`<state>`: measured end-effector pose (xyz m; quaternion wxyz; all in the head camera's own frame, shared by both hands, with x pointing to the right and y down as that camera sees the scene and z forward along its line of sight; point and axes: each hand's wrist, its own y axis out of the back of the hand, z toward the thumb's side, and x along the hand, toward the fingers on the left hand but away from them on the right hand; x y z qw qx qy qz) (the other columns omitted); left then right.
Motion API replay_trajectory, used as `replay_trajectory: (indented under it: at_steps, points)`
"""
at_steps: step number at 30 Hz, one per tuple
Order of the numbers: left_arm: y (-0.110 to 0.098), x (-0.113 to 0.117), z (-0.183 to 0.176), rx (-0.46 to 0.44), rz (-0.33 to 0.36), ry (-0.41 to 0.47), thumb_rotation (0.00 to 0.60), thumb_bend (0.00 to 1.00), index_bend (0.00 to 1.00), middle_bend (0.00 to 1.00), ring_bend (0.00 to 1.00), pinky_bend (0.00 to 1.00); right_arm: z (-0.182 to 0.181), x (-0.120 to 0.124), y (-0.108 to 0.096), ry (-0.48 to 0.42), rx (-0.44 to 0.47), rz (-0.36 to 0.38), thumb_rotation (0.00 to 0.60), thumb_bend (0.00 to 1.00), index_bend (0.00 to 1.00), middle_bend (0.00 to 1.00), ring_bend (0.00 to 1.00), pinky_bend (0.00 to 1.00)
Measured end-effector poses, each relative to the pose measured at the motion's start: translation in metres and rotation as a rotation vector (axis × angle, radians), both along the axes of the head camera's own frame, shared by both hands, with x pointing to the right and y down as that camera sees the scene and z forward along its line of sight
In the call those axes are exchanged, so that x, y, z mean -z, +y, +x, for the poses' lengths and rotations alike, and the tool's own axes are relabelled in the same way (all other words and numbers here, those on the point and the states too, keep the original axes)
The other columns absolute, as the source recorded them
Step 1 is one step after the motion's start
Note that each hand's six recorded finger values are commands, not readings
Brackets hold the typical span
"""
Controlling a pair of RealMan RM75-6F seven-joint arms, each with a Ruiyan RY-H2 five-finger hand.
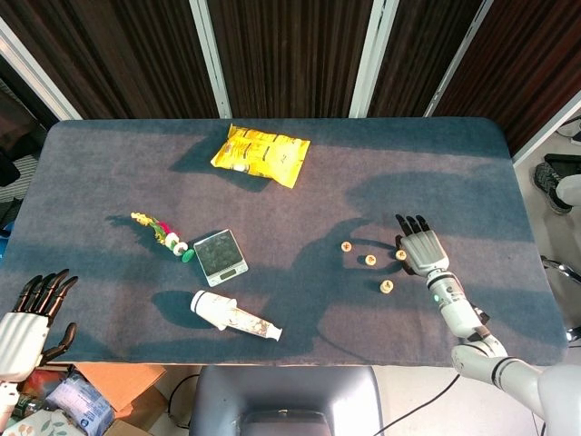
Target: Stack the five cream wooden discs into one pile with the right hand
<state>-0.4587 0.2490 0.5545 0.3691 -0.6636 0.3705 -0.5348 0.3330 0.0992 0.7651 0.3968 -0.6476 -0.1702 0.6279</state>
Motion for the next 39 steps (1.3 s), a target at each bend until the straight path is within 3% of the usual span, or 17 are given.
replay_trajectory:
  at_steps: [6,14,22,28,39]
  points:
    - [0.000,0.000,0.000,0.001,0.001,0.001,0.600,0.50,0.00,0.00,0.00,0.00,-0.001,0.001,0.000,-0.005,-0.001,0.005,0.600,0.46,0.68,0.04,0.00,0.00]
    - [0.000,0.000,0.000,0.002,0.002,0.001,0.600,0.50,0.00,0.00,0.00,0.00,-0.013,0.021,0.002,-0.090,0.010,0.045,0.600,0.46,0.69,0.05,0.00,0.00]
    - [0.000,0.000,0.001,-0.001,0.001,0.001,0.600,0.50,0.00,0.00,0.00,0.00,-0.037,0.051,0.032,-0.200,0.094,0.010,0.600,0.46,0.69,0.05,0.00,0.00]
    - [0.000,0.001,0.000,-0.001,0.004,0.004,0.600,0.50,0.00,0.00,0.00,0.00,-0.035,0.057,0.051,-0.165,0.157,-0.016,0.600,0.46,0.69,0.05,0.00,0.00]
    - [0.000,0.001,-0.001,0.001,0.005,0.005,0.600,0.50,0.00,0.00,0.00,0.00,-0.035,0.051,0.056,-0.131,0.175,-0.022,0.600,0.46,0.68,0.05,0.00,0.00]
